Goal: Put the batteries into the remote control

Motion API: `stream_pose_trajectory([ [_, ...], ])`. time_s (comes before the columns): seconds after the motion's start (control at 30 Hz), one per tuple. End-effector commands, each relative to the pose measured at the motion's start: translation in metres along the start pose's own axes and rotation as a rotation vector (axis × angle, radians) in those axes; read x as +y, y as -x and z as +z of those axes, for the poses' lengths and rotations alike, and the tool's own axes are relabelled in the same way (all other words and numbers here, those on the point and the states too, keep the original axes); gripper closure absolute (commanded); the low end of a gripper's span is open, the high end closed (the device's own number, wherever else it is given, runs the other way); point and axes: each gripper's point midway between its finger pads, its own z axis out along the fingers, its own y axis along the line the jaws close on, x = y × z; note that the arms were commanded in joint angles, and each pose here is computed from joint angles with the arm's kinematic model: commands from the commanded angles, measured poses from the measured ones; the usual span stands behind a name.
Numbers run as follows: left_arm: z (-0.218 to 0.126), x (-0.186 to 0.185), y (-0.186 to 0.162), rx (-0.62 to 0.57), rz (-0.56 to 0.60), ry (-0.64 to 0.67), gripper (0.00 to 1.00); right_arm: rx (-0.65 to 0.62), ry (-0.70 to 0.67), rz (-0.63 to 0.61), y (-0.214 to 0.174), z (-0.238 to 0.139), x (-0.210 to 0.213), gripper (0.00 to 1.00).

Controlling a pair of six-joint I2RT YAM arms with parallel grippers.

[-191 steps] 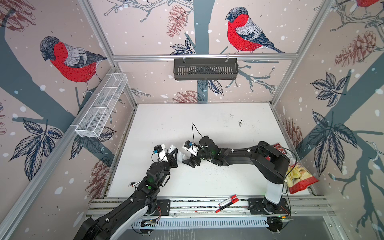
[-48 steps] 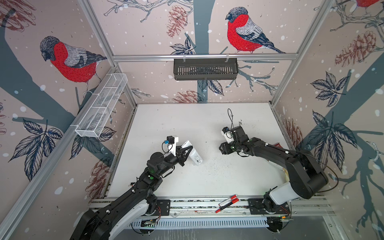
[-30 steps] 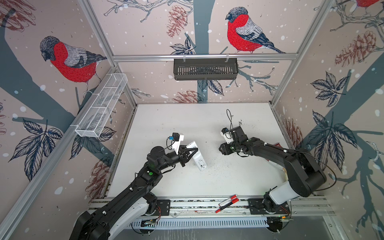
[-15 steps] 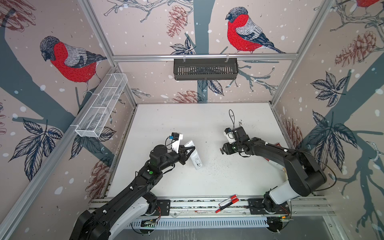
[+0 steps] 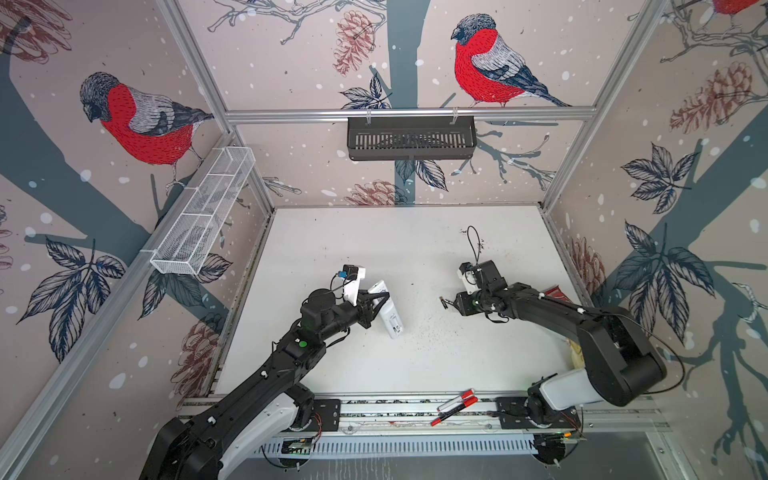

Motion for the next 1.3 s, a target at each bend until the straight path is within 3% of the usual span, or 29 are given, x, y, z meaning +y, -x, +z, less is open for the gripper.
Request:
stream_pose_trajectory([
  [0.0, 0.000, -0.007, 0.008, -0.032, 0.020, -0.035, 1.00, 0.001, -0.017, 0.015, -0.001, -0.001, -0.003, 0.55],
  [0.67, 0.001, -0.007, 0.010, -0.035, 0.017, -0.048, 1.00, -0.001, 0.131, -0.003, -0.002, -0.001, 0.036, 0.62],
  [0.97, 0.001, -0.006, 0.010, -0.037, 0.016, -0.047, 1.00, 0.009, 0.207, 0.050, -0.004, 0.005, 0.043, 0.59],
  [1.27, -0.001, -0.006, 0.010, -0.039, 0.016, -0.044, 1.00, 0.020, 0.193, 0.112, -0.007, 0.015, 0.028, 0.54],
])
